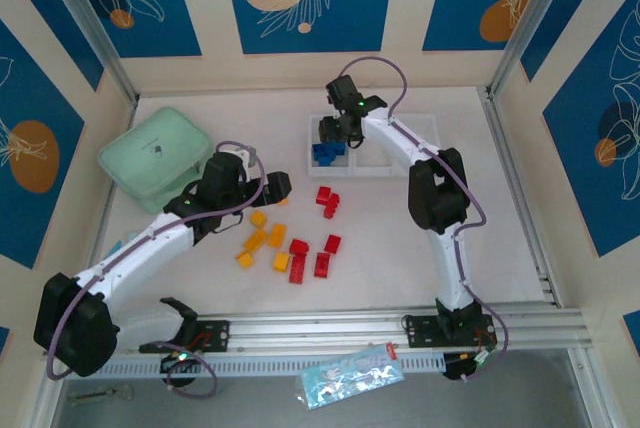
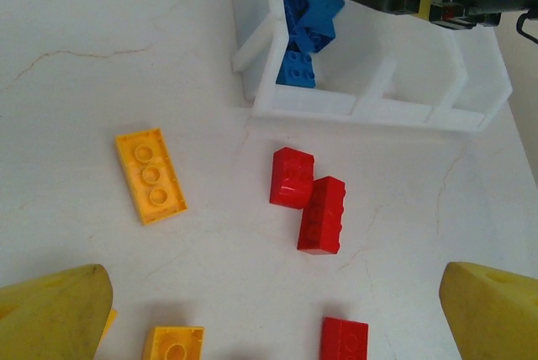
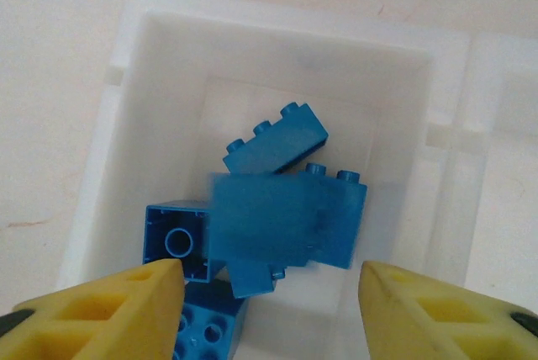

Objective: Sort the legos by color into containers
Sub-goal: Place the lego in the container.

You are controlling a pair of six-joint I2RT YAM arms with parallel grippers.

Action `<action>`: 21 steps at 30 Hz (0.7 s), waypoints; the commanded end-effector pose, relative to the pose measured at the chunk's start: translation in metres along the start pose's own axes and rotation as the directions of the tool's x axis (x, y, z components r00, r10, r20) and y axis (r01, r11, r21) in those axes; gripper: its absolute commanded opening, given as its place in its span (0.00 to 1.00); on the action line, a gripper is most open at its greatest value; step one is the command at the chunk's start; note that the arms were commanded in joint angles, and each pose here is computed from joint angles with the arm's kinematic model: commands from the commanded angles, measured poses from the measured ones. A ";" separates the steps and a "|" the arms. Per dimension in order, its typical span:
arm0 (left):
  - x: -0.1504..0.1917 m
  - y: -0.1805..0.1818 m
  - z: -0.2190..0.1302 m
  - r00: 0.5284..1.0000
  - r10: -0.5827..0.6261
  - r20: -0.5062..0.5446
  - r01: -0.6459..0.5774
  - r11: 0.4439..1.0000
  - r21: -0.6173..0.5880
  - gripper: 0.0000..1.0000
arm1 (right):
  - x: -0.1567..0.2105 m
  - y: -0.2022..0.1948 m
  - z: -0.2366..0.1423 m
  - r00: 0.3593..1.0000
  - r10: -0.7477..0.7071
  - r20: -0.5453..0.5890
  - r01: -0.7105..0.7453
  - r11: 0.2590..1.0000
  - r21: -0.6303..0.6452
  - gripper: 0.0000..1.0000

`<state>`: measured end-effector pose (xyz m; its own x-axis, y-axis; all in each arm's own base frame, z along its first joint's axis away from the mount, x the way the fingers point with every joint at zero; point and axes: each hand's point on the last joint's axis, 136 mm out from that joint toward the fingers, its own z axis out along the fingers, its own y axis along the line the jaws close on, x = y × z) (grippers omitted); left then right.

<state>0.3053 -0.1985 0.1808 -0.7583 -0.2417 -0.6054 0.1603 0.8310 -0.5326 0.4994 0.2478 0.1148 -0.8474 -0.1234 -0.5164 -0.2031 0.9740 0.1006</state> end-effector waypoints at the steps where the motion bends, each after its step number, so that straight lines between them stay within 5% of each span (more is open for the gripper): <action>1: -0.012 -0.010 -0.003 1.000 -0.004 0.018 0.003 0.999 0.042 0.99 | -0.011 0.011 -0.022 0.999 -0.036 0.030 0.037 0.999 -0.010 0.62; 8: -0.004 -0.016 -0.008 1.000 -0.020 -0.011 0.021 0.996 0.085 0.99 | 0.008 0.027 -0.069 0.997 -0.052 0.051 0.054 0.998 -0.044 0.65; 21: 0.041 -0.007 -0.019 0.996 -0.043 -0.072 0.051 0.992 0.112 0.99 | 0.126 0.029 -0.099 0.994 0.020 -0.105 -0.028 0.997 -0.069 0.75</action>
<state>0.2718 -0.2004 0.1738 -0.7953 -0.2487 -0.5528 0.1775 0.7764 -0.6047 0.3581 0.2404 0.1508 -0.8665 -0.1589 -0.4733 -0.2496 0.9589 0.1350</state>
